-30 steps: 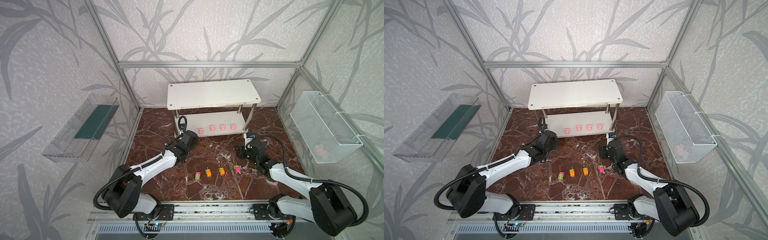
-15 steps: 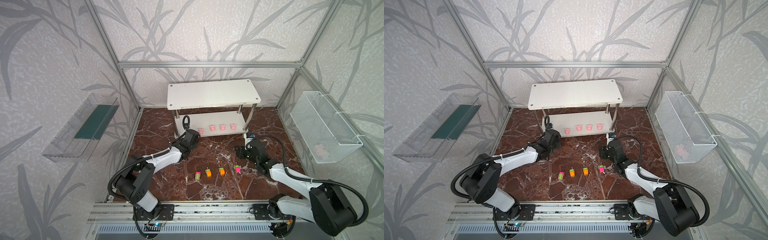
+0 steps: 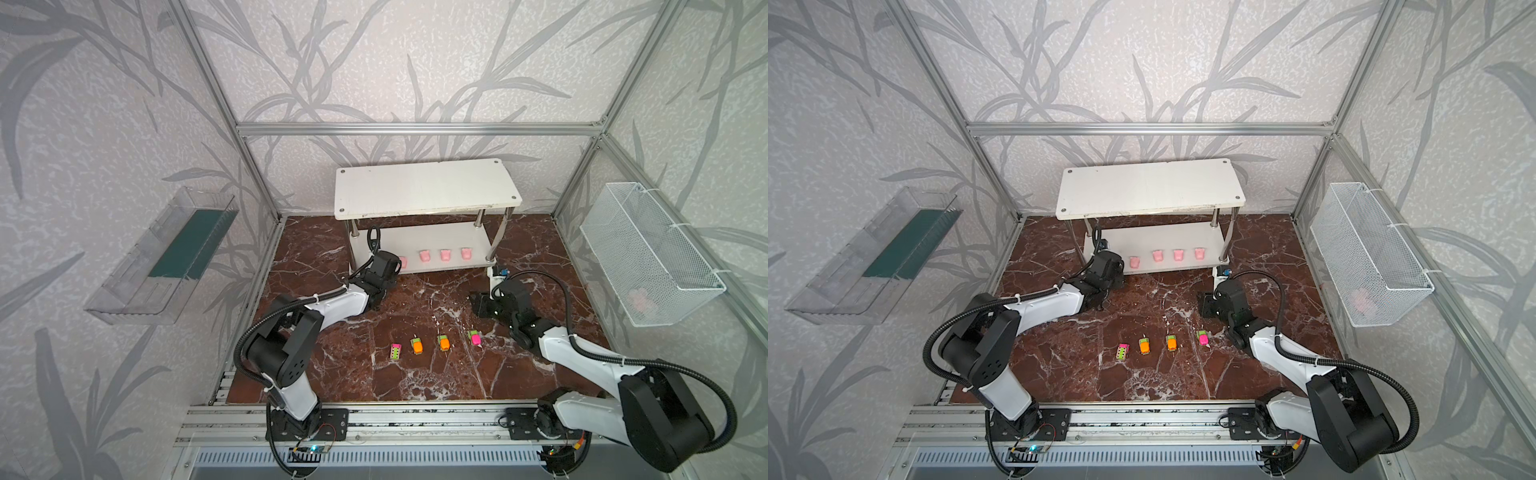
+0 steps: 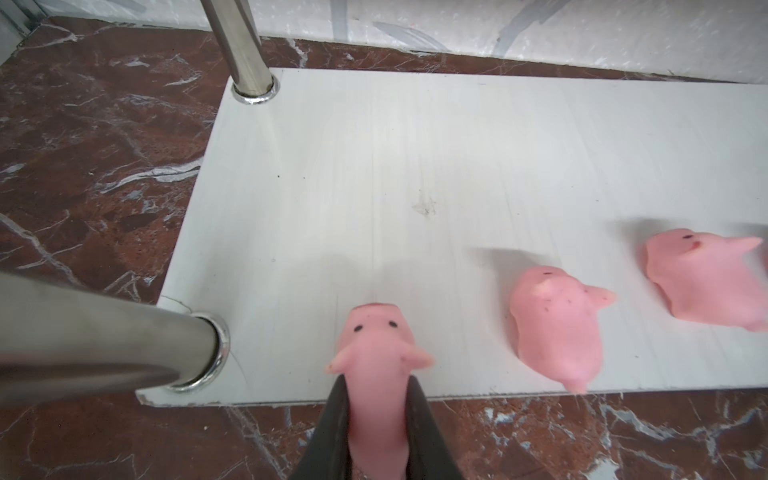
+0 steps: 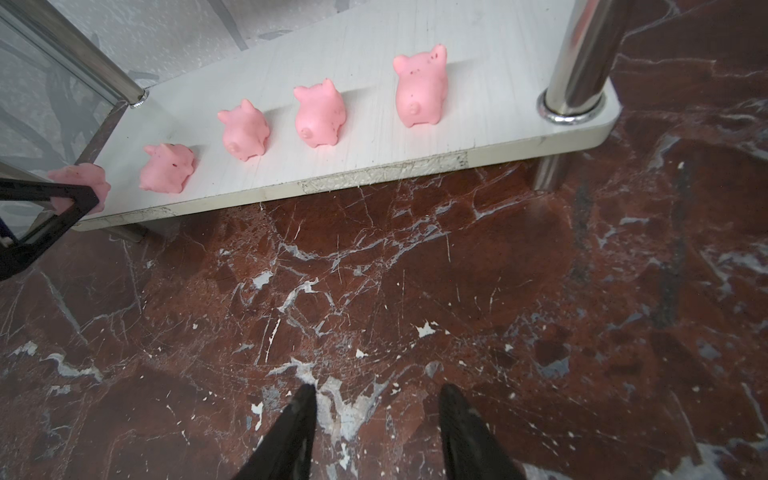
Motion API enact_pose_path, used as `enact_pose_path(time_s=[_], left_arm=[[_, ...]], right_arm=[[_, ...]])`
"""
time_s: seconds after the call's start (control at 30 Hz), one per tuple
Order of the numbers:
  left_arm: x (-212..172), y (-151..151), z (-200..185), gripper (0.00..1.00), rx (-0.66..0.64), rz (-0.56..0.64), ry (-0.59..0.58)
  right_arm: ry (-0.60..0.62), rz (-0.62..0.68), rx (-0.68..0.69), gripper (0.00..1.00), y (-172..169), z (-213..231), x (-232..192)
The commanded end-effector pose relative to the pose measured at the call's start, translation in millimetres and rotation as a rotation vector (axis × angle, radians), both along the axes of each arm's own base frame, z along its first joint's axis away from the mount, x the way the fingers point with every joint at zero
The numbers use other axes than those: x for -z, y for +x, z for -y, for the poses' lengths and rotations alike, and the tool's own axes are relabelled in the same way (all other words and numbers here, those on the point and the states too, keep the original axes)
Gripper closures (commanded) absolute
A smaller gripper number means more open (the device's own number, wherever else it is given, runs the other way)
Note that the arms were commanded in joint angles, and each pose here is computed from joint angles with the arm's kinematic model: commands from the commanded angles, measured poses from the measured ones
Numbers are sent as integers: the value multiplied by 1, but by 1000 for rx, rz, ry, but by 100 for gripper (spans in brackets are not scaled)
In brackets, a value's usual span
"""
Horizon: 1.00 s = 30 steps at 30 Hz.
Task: Place and organize the plastic toys onto the shelf
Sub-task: 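Carry the pig with the left gripper onto the lower shelf beside the others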
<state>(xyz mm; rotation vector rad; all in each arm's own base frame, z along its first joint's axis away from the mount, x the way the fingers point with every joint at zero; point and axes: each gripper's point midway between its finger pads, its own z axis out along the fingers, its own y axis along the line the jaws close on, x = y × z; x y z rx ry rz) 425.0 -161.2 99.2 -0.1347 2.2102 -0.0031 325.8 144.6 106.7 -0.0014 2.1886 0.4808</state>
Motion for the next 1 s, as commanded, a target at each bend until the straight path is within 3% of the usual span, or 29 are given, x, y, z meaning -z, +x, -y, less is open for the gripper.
enact_pose_path(time_s=[0.0,0.77,0.97], left_arm=[[-10,14,-2,81,-20,41,14],[6,31,-11,79,-43,30,-1],[3,31,-11,73,-39,37,-8]], right_arm=[[-9,11,10,51,3,3,0],[-10,5,15,51,3,6,3],[-7,2,14,51,3,5,4]])
